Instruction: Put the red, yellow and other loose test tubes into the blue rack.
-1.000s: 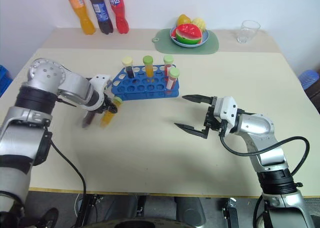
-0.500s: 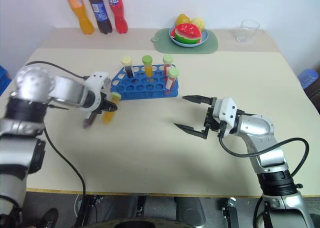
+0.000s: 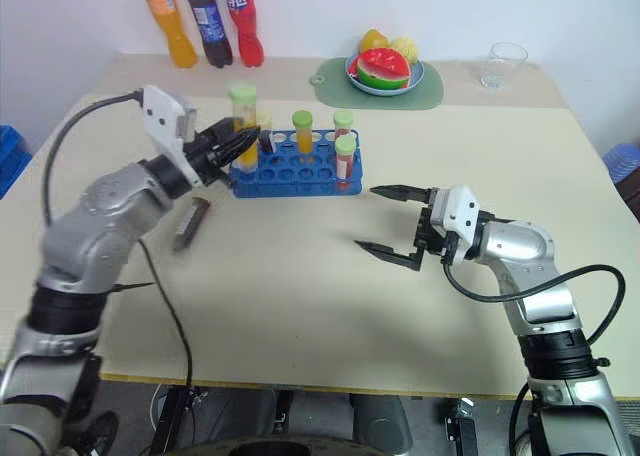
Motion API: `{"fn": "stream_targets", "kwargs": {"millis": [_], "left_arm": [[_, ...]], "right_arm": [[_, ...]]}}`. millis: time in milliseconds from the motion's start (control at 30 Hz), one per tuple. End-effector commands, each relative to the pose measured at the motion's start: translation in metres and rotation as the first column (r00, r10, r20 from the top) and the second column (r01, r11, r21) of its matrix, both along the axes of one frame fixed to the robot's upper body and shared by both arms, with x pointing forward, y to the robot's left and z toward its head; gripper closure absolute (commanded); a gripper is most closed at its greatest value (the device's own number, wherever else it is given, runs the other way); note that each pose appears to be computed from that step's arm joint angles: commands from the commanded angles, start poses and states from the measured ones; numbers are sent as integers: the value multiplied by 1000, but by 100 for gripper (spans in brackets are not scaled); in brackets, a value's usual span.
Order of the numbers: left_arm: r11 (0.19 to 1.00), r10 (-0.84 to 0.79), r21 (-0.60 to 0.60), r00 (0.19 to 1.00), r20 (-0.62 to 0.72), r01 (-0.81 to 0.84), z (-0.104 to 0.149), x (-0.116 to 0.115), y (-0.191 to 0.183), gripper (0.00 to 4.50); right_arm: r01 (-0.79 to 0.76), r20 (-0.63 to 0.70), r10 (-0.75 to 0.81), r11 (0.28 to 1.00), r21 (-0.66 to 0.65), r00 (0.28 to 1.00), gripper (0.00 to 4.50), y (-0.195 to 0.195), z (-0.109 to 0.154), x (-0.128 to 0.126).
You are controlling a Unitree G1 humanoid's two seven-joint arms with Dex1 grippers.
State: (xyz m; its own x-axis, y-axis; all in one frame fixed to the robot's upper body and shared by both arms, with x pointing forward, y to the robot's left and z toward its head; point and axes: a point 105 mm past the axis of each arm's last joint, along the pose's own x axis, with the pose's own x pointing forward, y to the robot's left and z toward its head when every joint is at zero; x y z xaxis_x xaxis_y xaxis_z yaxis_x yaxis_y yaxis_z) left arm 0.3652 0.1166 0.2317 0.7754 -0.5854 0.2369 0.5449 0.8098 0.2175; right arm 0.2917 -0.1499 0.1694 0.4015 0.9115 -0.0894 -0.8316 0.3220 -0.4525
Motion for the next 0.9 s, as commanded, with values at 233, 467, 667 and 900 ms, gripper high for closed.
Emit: {"fn": "stream_targets", "kwargs": {"millis": [233, 467, 667, 900], "left_arm": [[998, 19, 52, 982, 189, -29, -48, 23, -45, 368], [1000, -15, 11, 986, 165, 13, -65, 27, -68, 368], [999, 38, -25, 992, 123, -35, -76, 38, -62, 368], [991, 46, -125, 998, 41, -41, -89, 41, -54, 263]], "right_arm": [[48, 34, -47, 999, -22, 998, 0, -19, 18, -7], [69, 33, -68, 997, -32, 997, 0, -23, 24, -13], [74, 32, -73, 997, -30, 997, 0, -22, 26, -15], [77, 36, -76, 997, -22, 996, 0, -20, 28, -12]]}}
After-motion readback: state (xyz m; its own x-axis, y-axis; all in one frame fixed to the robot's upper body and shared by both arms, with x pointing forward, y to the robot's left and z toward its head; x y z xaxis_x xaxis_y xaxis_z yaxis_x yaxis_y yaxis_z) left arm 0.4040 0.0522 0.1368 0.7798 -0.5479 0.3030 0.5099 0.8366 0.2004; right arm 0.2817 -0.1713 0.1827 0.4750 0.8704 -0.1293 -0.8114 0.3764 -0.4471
